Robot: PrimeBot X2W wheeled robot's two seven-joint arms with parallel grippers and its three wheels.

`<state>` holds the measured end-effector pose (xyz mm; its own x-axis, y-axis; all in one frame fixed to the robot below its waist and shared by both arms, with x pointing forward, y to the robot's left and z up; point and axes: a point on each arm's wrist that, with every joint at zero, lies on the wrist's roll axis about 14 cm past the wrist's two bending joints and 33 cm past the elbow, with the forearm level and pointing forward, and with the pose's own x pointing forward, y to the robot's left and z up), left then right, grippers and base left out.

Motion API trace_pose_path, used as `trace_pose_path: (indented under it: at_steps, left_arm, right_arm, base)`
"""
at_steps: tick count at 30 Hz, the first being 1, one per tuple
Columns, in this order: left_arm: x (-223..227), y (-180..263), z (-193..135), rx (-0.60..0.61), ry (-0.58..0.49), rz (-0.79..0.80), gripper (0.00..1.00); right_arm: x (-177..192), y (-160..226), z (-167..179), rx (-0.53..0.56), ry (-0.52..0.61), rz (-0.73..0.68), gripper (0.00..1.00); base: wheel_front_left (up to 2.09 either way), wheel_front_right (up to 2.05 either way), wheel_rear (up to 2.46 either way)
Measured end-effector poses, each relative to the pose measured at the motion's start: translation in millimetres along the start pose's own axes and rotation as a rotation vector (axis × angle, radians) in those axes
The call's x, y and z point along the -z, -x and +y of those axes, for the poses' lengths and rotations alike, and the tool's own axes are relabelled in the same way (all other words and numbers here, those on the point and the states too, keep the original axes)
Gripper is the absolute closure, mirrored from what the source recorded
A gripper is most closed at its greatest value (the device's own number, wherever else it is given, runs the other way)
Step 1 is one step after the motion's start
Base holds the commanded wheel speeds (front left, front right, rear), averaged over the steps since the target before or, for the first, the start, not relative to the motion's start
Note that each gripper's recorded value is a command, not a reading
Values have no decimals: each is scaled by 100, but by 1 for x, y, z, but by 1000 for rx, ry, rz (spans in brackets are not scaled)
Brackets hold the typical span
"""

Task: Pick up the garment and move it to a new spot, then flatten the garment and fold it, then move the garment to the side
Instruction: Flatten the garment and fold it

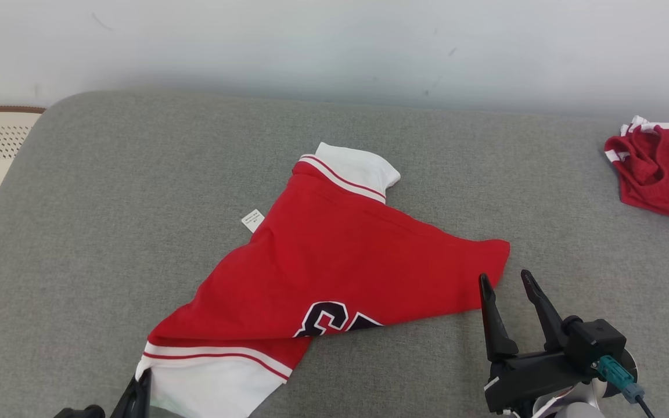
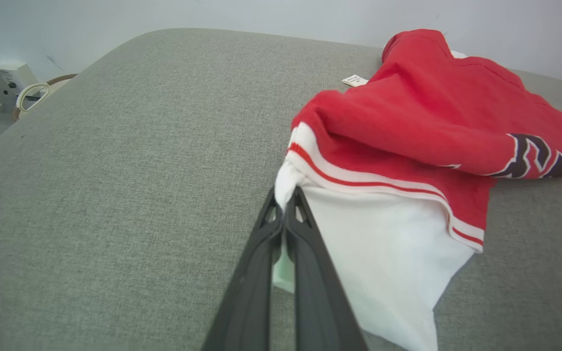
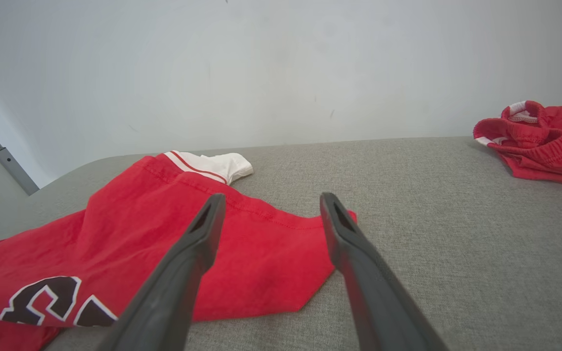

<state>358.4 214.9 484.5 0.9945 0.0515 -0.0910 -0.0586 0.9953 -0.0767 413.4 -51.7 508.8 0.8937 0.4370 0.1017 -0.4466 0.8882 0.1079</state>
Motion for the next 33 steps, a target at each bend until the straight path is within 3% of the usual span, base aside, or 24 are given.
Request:
trace_pose_path:
  at_steps: [9, 11, 12, 21, 33]
  left_arm:
    - [6, 0, 9, -24, -14, 14, 100]
    - [8, 1, 7, -23, -11, 16, 55]
    - [9, 1, 7, -24, -8, 16, 0]
    - [4, 6, 17, -72, 8, -21, 0]
    - [-42, 9, 25, -132, 15, -194, 0]
  right_arm:
    - [0, 2, 1, -6, 9, 3, 0]
    - [-1, 3, -2, -1, 11, 4, 0]
    - [-1, 3, -2, 0, 11, 4, 0]
    - [0, 0, -2, -3, 12, 3, 0]
    - [0, -3, 0, -14, 18, 5, 0]
  base:
    - [0, 0, 0]
    - [0, 0, 0]
    - [0, 0, 0]
    - [0, 0, 0]
    - [0, 0, 0]
